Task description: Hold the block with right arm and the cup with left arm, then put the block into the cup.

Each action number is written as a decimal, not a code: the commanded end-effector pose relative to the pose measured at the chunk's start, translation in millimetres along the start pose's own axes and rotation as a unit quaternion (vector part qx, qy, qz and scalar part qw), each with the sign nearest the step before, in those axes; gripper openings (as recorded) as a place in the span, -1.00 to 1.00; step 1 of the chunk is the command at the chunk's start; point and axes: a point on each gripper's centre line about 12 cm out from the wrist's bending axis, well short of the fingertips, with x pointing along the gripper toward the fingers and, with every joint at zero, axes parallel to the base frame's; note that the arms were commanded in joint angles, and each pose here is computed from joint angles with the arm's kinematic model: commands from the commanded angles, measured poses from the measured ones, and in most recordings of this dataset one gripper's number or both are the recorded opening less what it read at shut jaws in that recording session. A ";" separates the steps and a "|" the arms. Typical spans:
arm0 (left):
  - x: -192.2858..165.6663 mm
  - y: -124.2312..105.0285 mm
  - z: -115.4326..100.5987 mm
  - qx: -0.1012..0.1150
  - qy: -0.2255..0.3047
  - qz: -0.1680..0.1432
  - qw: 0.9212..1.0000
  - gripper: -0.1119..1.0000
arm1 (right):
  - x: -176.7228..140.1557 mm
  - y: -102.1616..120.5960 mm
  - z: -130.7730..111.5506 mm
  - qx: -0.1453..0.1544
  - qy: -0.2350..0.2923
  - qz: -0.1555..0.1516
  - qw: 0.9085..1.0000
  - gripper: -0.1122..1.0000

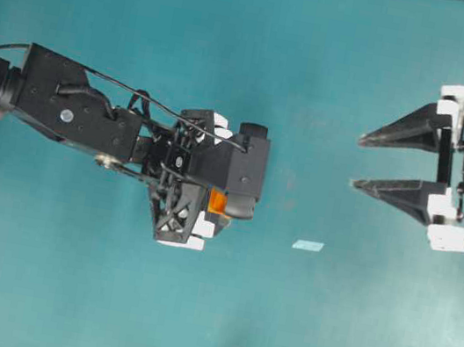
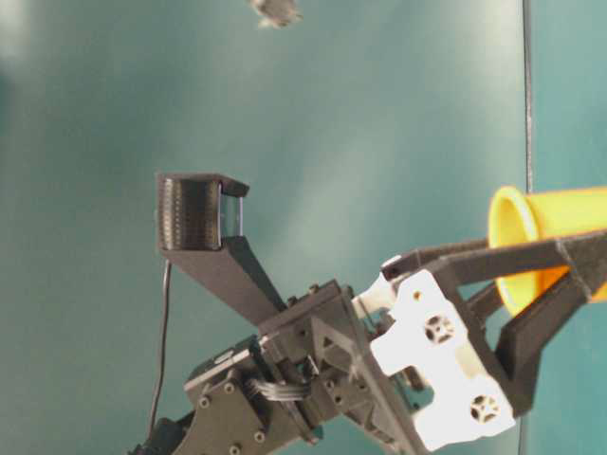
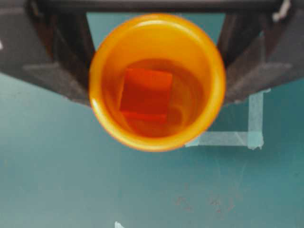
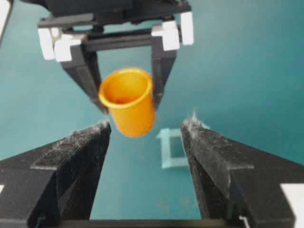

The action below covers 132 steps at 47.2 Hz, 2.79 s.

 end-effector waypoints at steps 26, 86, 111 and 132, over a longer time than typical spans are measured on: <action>-8.8 0.6 9.3 0.000 -0.017 0.000 1.000 0.45 | -0.5 -1.2 2.9 0.005 0.007 -0.006 1.000 0.34; -9.3 0.7 8.0 0.000 -0.015 0.000 1.000 0.45 | 34.0 -6.6 -3.0 -0.009 0.107 -0.046 0.993 0.34; -8.8 0.6 6.8 -0.001 -0.014 0.000 1.000 0.45 | 35.5 -2.6 10.9 -0.017 0.074 -0.033 0.997 0.34; -9.4 0.5 7.1 -0.002 -0.015 0.000 1.000 0.45 | 34.5 2.8 21.6 -0.073 0.042 -0.016 0.996 0.34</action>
